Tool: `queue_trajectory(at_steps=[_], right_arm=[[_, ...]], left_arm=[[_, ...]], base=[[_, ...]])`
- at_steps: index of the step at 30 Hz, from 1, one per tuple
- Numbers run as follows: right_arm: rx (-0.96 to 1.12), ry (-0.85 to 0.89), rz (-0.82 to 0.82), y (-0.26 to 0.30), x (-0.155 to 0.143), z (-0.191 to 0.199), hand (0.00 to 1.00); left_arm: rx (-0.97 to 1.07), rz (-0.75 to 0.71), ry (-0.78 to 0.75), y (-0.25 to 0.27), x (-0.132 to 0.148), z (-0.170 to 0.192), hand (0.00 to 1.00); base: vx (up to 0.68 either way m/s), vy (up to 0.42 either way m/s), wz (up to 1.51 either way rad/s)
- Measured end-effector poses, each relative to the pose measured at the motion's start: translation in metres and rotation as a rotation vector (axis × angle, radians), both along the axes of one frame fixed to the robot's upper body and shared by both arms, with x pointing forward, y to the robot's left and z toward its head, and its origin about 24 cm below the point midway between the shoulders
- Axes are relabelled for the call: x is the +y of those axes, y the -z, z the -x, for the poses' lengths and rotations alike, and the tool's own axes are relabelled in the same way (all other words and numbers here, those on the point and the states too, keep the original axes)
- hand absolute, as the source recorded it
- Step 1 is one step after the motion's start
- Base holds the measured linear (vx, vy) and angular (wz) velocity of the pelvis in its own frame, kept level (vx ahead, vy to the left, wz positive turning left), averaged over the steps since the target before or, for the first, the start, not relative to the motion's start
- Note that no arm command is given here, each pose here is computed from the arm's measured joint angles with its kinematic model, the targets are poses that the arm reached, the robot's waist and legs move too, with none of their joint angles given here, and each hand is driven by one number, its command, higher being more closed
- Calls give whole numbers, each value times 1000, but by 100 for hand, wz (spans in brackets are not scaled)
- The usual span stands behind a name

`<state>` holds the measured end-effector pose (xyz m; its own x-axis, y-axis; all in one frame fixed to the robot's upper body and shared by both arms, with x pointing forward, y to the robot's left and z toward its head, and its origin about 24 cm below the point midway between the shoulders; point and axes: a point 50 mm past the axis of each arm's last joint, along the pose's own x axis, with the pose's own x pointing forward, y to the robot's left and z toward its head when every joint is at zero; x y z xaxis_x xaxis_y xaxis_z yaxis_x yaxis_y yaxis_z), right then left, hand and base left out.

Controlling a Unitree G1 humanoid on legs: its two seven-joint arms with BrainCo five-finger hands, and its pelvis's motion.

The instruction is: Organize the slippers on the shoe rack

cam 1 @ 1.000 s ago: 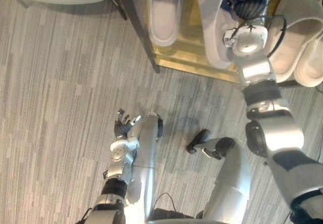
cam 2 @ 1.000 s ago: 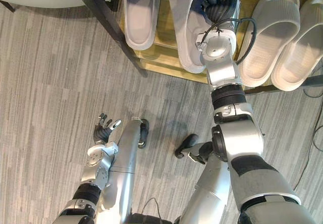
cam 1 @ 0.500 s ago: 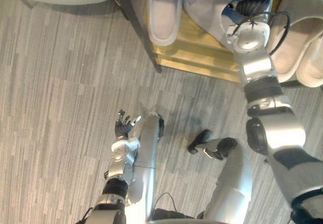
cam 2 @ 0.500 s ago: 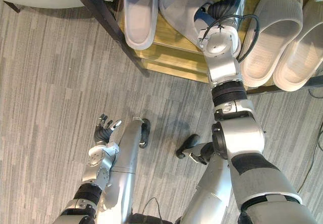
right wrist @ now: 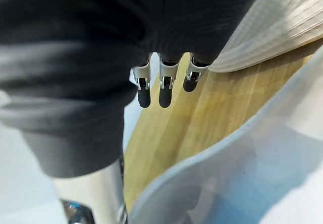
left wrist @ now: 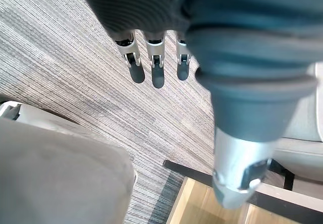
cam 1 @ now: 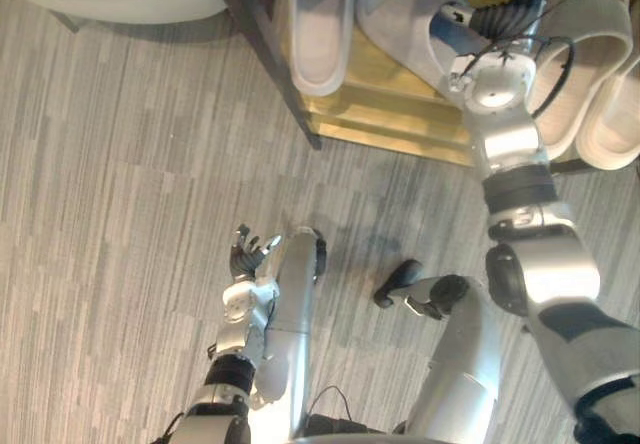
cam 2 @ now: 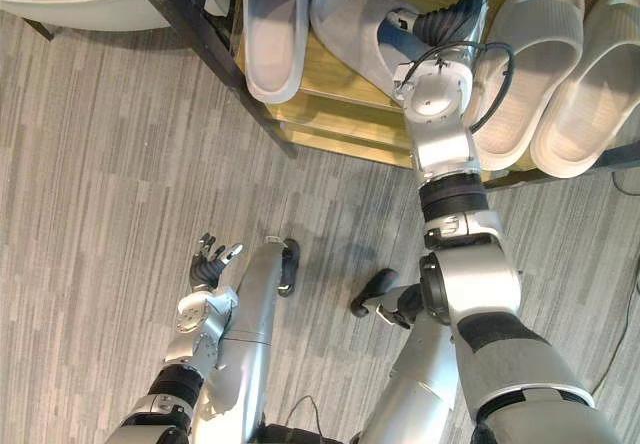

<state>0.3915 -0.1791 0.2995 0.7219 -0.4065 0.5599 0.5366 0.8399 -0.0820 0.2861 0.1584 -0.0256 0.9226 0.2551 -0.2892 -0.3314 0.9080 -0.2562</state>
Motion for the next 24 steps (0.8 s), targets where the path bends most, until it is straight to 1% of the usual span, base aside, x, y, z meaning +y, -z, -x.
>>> queue_trajectory(at_steps=[5,11,13,18,24], right_arm=[[-4,-36,-56,15,5,4,0],[60,-93,-156,44,15,1,0],[56,-100,-161,46,16,3,0],[67,-152,-246,58,17,4,0],[51,-189,-292,58,18,4,0]], left_arm=[[14,1,-7,3,2,1,0],[27,3,-7,4,3,2,0],[33,4,-6,5,3,2,0],[58,15,-32,9,8,4,0],[59,18,-38,9,9,5,0]], base=[[-11,28,-2],[-9,35,-1],[-2,15,0],[-7,21,-1],[-13,30,-1]])
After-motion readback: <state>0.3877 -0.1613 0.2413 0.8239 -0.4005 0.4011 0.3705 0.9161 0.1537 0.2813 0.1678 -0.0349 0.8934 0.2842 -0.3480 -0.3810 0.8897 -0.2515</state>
